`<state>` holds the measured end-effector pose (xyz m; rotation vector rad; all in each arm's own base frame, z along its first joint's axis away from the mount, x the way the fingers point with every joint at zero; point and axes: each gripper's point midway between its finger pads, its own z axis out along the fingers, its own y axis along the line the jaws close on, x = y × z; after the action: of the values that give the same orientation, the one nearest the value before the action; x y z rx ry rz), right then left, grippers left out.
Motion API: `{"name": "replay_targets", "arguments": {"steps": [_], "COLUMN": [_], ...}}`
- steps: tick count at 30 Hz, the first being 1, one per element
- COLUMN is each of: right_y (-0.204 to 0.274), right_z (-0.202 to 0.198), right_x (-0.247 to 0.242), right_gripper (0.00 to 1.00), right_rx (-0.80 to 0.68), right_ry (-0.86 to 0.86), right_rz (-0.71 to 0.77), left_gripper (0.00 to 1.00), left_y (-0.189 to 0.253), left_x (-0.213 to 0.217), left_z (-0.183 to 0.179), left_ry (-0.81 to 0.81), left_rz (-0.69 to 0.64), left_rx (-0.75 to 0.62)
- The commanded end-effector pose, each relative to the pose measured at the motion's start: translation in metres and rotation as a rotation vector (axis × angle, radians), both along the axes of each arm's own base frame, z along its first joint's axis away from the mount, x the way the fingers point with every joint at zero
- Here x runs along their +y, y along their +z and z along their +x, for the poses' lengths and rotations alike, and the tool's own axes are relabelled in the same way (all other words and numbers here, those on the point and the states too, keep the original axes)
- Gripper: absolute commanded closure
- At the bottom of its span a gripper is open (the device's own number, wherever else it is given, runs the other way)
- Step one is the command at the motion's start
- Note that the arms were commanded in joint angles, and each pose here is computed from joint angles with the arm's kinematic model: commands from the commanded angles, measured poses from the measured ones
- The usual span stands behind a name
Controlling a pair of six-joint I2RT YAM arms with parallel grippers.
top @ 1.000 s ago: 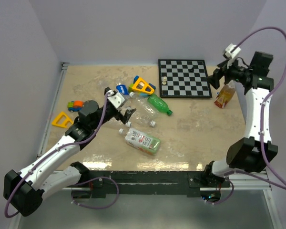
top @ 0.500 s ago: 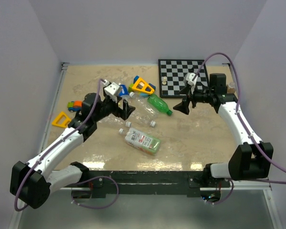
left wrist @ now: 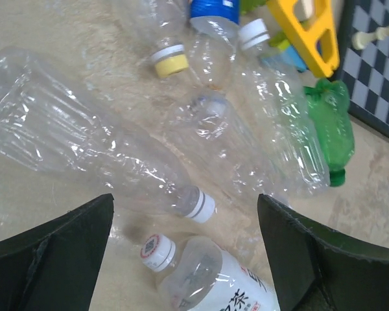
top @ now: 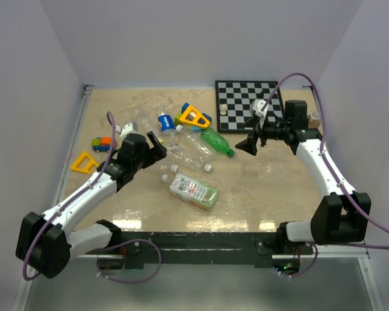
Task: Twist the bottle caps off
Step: Pick up the plastic bottle at the center of the board.
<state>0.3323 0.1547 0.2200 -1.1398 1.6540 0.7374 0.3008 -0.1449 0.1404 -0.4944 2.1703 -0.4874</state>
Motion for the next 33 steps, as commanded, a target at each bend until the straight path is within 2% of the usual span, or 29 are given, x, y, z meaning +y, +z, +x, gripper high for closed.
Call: {"name": "replay_targets", "arguments": {"steps": [1,6,12,23,29,31,33], "right_y": [0.007,0.008,0.006,-0.001,-0.004,-0.004,-0.005], "right_z": [-0.003,-0.004,-0.003,-0.004,-0.004,-0.005,-0.005], "right_x": [0.003,0.003,0.003,0.006,0.007,0.007,0.007], "right_gripper": [0.02,0.02,0.02,0.02,0.02,0.02,0.02], "right_rx": [-0.043,-0.049,-0.043,-0.022,-0.015,-0.014,-0.014], "right_ry": [0.025,0.025,0.026,0.036,0.043,0.044,0.046], "right_rz": [0.001,-0.003,-0.004,-0.005,-0.01,-0.011,-0.012], "left_gripper": [0.03,0.02,0.01,0.06,0.25,0.35,0.5], "left_y": [-0.021,-0.043,-0.065,-0.093,-0.1,-0.099,-0.095], "left_x": [0.018,0.02,0.016,0.015,0.019,0.021,0.023], "left_z": [-0.002,-0.002,0.011,0.034,0.035,0.036,0.038], "left_ry": [0.266,0.362,0.38,0.407,0.417,0.421,0.423], "left_rz": [-0.025,-0.015,0.016,0.063,0.069,0.068,0.06], "left_rx": [0.208,0.318,0.346,0.382,0.384,0.38,0.358]}}
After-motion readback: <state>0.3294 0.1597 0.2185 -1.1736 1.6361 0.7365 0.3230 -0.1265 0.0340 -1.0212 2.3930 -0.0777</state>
